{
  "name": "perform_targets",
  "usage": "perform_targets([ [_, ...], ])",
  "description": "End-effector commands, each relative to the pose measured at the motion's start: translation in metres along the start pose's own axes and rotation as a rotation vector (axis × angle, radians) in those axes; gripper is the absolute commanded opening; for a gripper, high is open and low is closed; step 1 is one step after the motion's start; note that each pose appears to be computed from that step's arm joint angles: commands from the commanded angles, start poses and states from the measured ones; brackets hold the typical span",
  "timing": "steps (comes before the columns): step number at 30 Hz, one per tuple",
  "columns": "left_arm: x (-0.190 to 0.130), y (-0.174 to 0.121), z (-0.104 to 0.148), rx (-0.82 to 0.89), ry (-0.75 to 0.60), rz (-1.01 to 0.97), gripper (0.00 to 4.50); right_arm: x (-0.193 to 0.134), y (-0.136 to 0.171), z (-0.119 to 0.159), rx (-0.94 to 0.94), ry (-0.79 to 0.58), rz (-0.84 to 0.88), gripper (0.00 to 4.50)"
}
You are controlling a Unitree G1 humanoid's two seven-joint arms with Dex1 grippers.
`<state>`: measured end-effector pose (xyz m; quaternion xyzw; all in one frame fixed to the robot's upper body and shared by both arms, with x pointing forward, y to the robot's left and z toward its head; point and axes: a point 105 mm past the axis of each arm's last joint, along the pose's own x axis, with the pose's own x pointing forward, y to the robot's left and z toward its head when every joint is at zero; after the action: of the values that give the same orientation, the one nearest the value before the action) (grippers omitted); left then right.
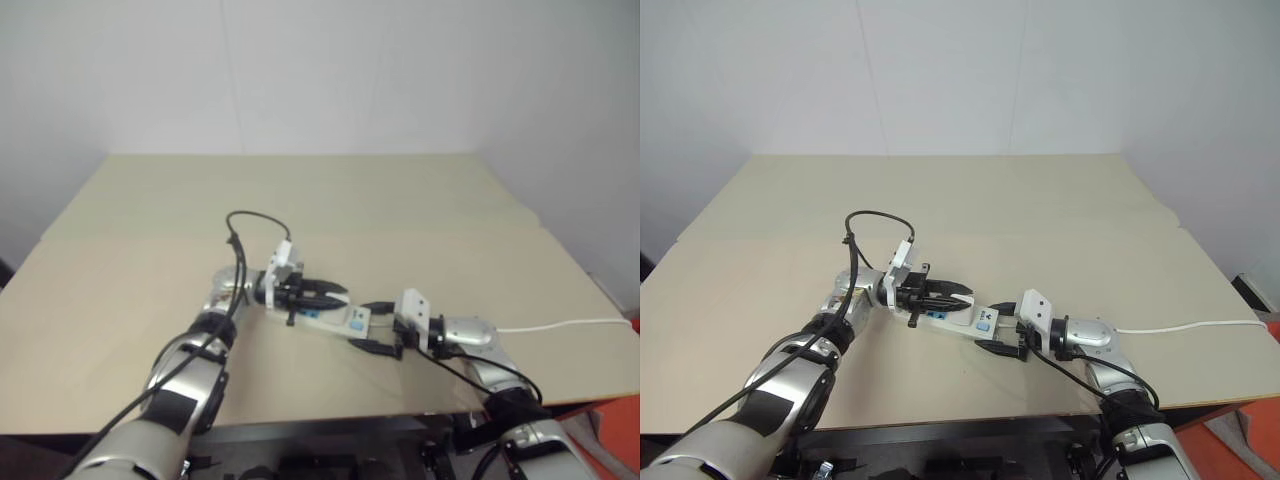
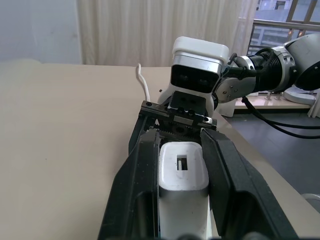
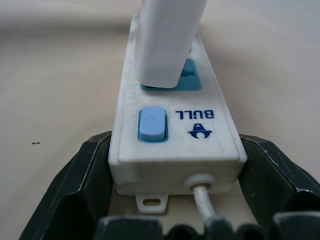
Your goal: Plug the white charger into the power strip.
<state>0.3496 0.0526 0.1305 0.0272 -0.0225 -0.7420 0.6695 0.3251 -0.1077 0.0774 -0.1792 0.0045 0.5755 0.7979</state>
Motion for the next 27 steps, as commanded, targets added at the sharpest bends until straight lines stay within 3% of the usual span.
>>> perform_targets([
  [1, -0.017, -0.002, -0.014, -0.03, 0.081, 0.03, 0.98, 0.005, 0.019, -0.016, 0.024, 0.059, 0.074, 3.45],
  [12, -0.029, -0.008, -0.03, -0.002, 0.21, 0.01, 0.98, 0.006, 0.021, -0.016, 0.025, 0.055, 0.078, 3.45],
  [27, -0.018, -0.007, -0.029, 0.055, 0.315, -0.066, 0.98, 0.004, 0.03, -0.013, 0.029, 0.048, 0.141, 3.45],
])
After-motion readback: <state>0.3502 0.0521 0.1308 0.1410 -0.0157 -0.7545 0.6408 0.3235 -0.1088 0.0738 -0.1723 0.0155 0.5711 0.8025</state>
